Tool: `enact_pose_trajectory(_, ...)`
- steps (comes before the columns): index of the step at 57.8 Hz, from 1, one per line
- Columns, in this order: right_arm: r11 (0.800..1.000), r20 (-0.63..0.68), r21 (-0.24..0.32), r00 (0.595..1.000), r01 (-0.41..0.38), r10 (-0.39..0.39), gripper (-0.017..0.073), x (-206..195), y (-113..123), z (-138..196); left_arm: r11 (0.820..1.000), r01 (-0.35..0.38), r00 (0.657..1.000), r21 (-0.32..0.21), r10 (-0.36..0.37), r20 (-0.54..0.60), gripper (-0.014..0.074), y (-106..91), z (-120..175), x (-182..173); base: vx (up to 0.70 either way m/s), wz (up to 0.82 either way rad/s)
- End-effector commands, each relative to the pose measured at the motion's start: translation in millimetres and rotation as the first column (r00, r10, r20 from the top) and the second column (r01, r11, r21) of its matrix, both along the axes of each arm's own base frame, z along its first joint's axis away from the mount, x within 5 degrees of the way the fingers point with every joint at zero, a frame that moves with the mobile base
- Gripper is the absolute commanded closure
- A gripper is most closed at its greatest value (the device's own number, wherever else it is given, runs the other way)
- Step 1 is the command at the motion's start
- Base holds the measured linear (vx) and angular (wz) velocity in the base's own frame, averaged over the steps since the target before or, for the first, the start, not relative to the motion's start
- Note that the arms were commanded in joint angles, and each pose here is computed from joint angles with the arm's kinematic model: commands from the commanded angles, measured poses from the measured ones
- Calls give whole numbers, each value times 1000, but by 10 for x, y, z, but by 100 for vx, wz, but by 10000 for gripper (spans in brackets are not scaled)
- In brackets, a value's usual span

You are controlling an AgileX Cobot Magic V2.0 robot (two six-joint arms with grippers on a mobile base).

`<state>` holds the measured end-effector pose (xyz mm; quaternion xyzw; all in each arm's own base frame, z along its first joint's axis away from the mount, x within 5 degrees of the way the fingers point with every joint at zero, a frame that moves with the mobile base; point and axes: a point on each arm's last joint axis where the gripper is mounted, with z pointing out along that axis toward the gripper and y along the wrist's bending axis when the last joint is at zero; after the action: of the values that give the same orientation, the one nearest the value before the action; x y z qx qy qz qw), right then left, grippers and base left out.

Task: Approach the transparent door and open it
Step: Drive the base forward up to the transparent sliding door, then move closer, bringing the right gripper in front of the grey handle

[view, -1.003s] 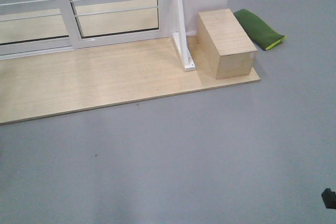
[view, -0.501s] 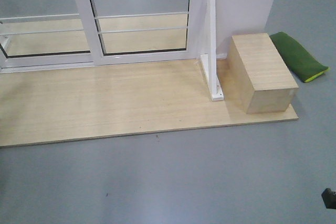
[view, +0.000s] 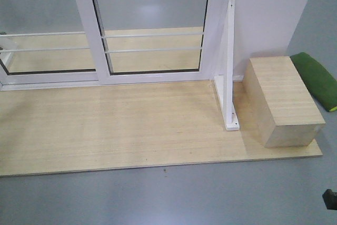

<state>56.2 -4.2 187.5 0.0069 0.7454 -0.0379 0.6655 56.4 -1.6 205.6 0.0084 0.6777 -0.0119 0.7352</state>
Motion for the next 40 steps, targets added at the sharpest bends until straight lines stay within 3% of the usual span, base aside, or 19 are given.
enact_pose_trajectory(1,1000,79,-11,997,-1,2,567,0,3,33,1000,10,998,-17,-9,60,599,-5,-24,-4,39,3)
enact_pose_trajectory(40,1000,79,-11,997,-1,2,567,0,3,33,1000,10,998,-17,-9,60,599,-5,-24,-4,34,2)
